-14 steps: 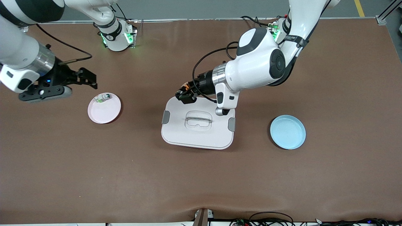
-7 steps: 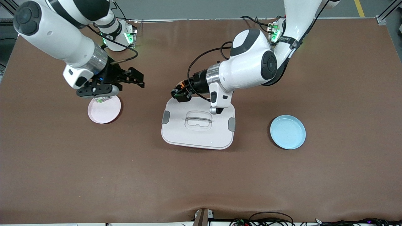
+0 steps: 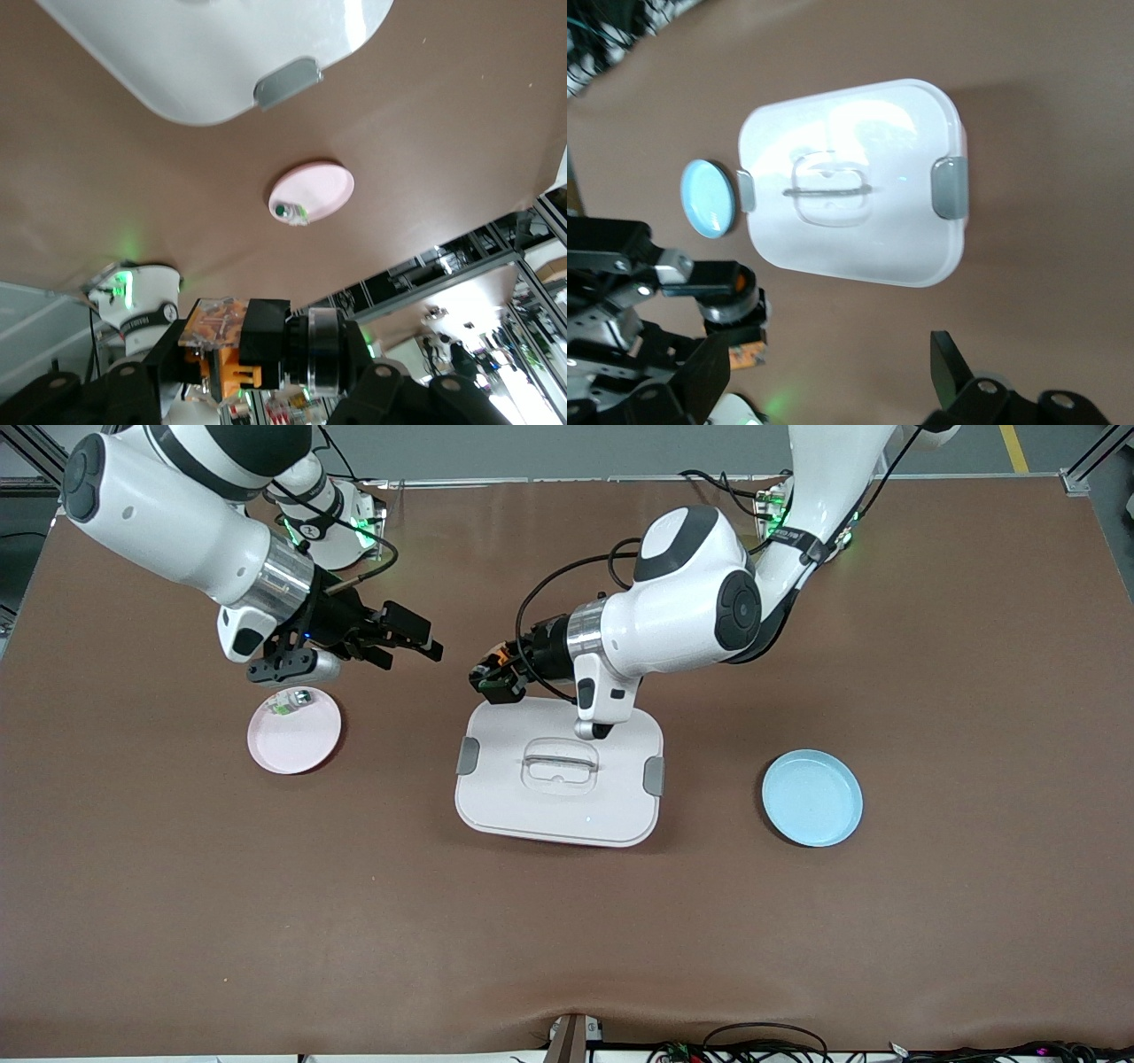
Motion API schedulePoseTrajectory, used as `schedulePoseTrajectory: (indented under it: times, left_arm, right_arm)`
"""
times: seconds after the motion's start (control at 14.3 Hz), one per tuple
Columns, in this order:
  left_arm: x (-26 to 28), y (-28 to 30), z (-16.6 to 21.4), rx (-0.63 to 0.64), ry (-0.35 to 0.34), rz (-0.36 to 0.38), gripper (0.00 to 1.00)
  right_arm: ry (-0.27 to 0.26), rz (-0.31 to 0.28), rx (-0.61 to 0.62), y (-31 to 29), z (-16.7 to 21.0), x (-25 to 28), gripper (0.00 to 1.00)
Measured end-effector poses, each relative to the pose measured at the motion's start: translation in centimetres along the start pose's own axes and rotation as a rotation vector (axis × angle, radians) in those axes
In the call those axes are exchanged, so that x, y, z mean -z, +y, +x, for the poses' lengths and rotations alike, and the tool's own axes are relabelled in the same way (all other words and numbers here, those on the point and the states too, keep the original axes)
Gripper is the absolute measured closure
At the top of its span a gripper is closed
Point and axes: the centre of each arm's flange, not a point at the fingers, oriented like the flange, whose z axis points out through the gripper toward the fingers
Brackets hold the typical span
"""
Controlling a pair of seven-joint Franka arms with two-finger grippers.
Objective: Transfer orange switch to right arm and place
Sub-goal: 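Carry the switch over the box while the right gripper reaches toward it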
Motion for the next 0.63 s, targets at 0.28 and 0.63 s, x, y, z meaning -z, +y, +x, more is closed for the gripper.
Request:
schedulePoseTrajectory:
  times: [0.28,0.63]
  left_arm:
    - [0.2,0.2,-0.1,0.080,-0.053,-0.021,0.28]
    - [-0.2,0.4,-0.6,0.179,-0.049,-0.056,0.28]
  right_arm:
    - [0.056,0.080,-0.115,1.1,-2.7,-0.5,0.00]
    - [0.087,0.120,-0.261,-1.3,-5.0,0.6,0.00]
